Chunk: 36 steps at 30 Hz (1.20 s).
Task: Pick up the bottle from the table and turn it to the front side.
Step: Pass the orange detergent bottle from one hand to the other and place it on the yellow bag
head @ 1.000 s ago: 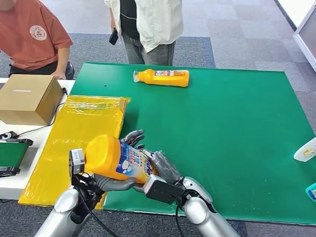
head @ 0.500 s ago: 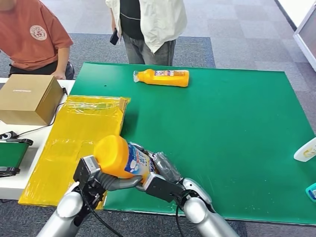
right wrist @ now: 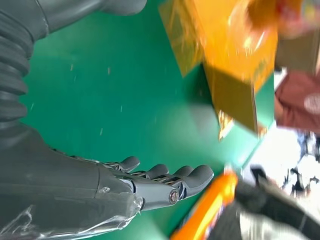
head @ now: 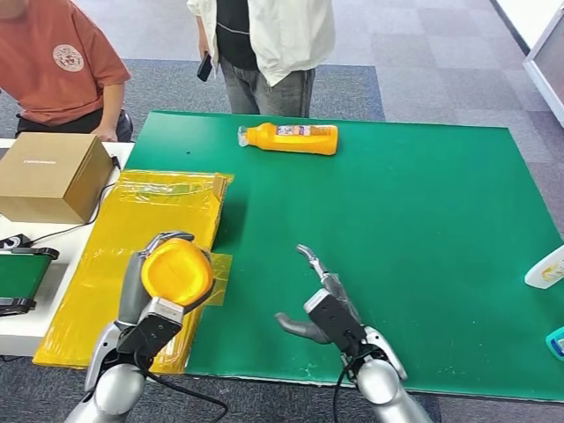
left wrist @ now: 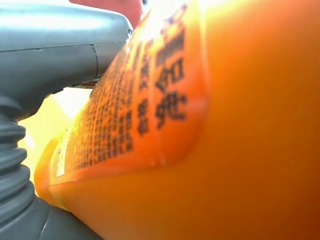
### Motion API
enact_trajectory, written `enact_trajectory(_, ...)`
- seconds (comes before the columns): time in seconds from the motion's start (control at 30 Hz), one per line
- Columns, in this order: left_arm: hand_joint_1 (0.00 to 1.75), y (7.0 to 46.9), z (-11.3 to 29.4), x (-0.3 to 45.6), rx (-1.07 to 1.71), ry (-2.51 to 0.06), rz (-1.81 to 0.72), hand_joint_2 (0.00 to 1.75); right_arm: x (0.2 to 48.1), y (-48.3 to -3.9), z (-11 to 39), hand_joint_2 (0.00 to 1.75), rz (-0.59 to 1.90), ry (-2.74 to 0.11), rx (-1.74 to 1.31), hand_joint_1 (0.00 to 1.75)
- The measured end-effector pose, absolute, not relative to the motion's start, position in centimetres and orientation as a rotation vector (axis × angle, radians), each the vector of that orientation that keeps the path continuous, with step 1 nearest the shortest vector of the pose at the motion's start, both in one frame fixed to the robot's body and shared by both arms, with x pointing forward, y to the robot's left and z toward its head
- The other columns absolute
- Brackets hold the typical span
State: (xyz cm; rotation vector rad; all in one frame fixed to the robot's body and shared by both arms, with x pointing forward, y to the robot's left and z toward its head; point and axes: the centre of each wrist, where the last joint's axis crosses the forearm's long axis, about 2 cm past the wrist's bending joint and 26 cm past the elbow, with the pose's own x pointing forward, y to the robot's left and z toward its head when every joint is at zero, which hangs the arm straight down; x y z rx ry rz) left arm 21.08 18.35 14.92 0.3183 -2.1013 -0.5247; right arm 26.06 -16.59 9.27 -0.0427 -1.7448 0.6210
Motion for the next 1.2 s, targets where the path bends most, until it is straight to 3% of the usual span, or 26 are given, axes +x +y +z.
enact_trajectory(0.13, 1.75, 20.0, 14.3, 20.7, 0.861, -1.998, -0.738, 1.75, 25.9, -18.1, 10.5, 1.75, 0.548, -1.792, -0.089, 0.00)
enact_trajectory(0.23, 1.75, 21.3, 13.0, 20.8, 1.093, -1.833, -0.869, 1.75, 26.0, -18.9, 11.7, 1.75, 0.515, -1.839, -0.101, 0.00)
enact_trajectory(0.63, 1.75, 24.4, 6.6, 23.2, 1.155, -1.496, -1.162, 1.75, 25.9, -19.5, 14.8, 1.75, 0.490, -1.975, -0.053, 0.00)
enact_trajectory(1.03, 1.75, 24.6, 4.8, 23.9, 1.206, -1.547, -1.220, 1.75, 25.6, -18.4, 15.1, 1.75, 0.485, -2.007, 0.017, 0.00)
enact_trajectory(1.07, 1.58, 24.6, 4.8, 23.9, 1.212, -1.554, -1.222, 1.75, 25.6, -18.3, 15.1, 1.75, 0.483, -2.010, 0.025, 0.00)
enact_trajectory(1.17, 0.34, 24.5, 5.0, 24.6, 1.229, -1.576, -1.229, 1.75, 25.6, -17.9, 15.3, 1.75, 0.481, -2.020, 0.050, 0.00)
enact_trajectory(1.2, 0.07, 24.4, 5.1, 24.9, 1.233, -1.583, -1.231, 1.75, 25.6, -17.8, 15.4, 1.75, 0.482, -2.025, 0.058, 0.00)
